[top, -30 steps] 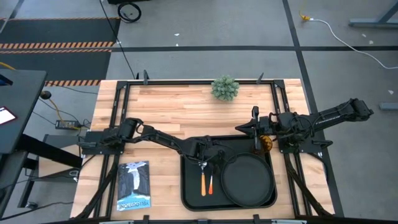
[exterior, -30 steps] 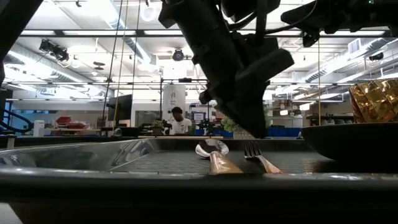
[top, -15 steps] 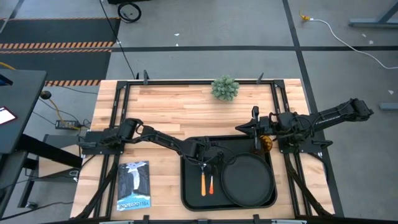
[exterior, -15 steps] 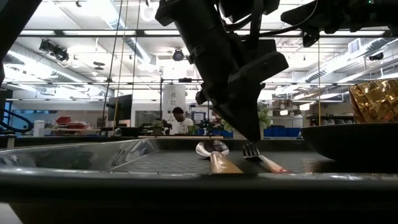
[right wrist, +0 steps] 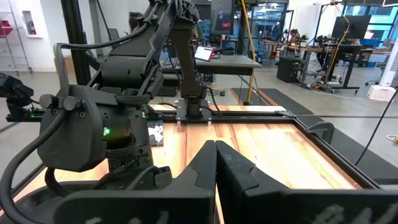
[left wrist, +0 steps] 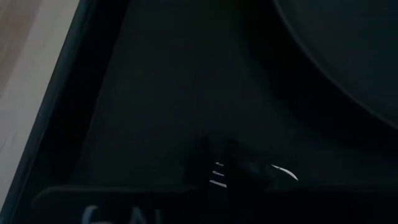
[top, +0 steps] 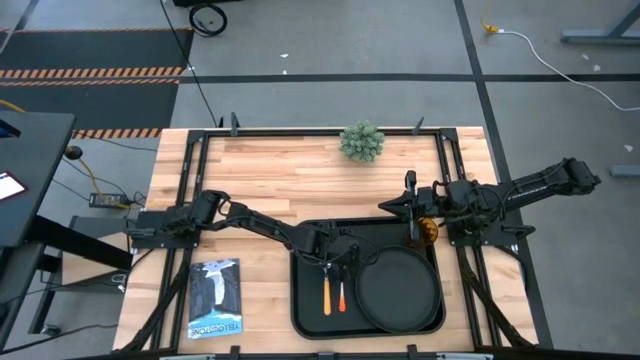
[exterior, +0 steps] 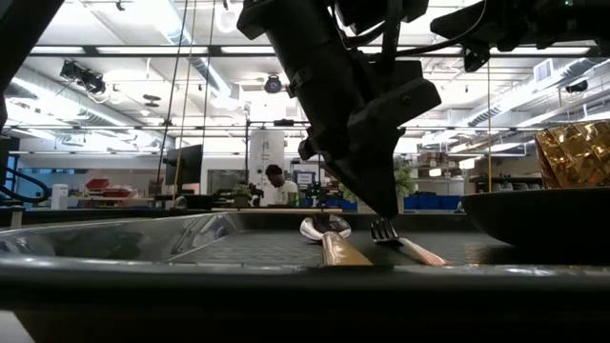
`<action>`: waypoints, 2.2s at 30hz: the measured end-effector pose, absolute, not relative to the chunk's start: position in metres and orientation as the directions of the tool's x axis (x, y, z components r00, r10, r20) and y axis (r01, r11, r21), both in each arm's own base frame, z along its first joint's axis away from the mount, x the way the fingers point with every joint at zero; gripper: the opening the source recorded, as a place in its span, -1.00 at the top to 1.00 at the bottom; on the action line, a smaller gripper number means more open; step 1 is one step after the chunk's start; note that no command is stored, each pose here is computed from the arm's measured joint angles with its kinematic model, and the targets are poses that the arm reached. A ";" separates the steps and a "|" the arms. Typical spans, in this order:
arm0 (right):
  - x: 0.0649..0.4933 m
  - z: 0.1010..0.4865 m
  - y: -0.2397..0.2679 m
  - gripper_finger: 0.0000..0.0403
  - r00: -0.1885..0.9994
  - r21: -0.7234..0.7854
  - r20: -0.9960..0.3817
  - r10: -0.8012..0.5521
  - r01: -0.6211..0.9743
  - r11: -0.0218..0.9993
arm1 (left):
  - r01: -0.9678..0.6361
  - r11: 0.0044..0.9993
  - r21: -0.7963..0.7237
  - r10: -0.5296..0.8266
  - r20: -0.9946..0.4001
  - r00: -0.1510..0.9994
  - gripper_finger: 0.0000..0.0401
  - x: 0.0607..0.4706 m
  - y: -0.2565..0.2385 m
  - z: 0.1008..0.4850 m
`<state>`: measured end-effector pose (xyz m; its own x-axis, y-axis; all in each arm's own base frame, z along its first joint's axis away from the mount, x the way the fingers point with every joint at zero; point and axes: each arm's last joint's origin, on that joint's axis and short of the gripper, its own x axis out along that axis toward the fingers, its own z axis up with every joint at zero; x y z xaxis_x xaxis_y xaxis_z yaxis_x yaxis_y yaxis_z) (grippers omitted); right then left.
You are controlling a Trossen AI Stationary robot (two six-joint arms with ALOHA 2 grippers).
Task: Pick and place plate/cup/fork/spoon on tray
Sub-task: Adjust the orange fork, then return to Home Position
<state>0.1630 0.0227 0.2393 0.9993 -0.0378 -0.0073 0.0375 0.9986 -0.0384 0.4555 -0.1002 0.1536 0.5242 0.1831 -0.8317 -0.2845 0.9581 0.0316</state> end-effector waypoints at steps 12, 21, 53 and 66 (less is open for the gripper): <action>0.163 0.239 0.023 0.96 0.999 -0.038 -0.007 -0.038 0.037 0.999 | -0.282 0.959 0.032 0.181 -0.836 0.518 0.74 0.455 -0.100 0.153; 0.163 0.239 0.023 0.96 0.999 -0.038 -0.007 -0.037 0.037 0.999 | -0.274 0.961 0.030 0.176 -0.834 0.524 0.74 0.457 -0.103 0.159; 0.122 0.199 0.017 0.98 0.995 0.016 0.093 -0.026 0.024 1.000 | -0.240 0.918 0.317 0.393 -0.812 0.431 0.74 0.420 -0.098 0.256; 0.115 0.181 0.017 0.98 0.991 0.010 0.132 0.028 -0.030 1.000 | -0.241 0.920 0.309 0.387 -0.814 0.433 0.74 0.415 -0.108 0.247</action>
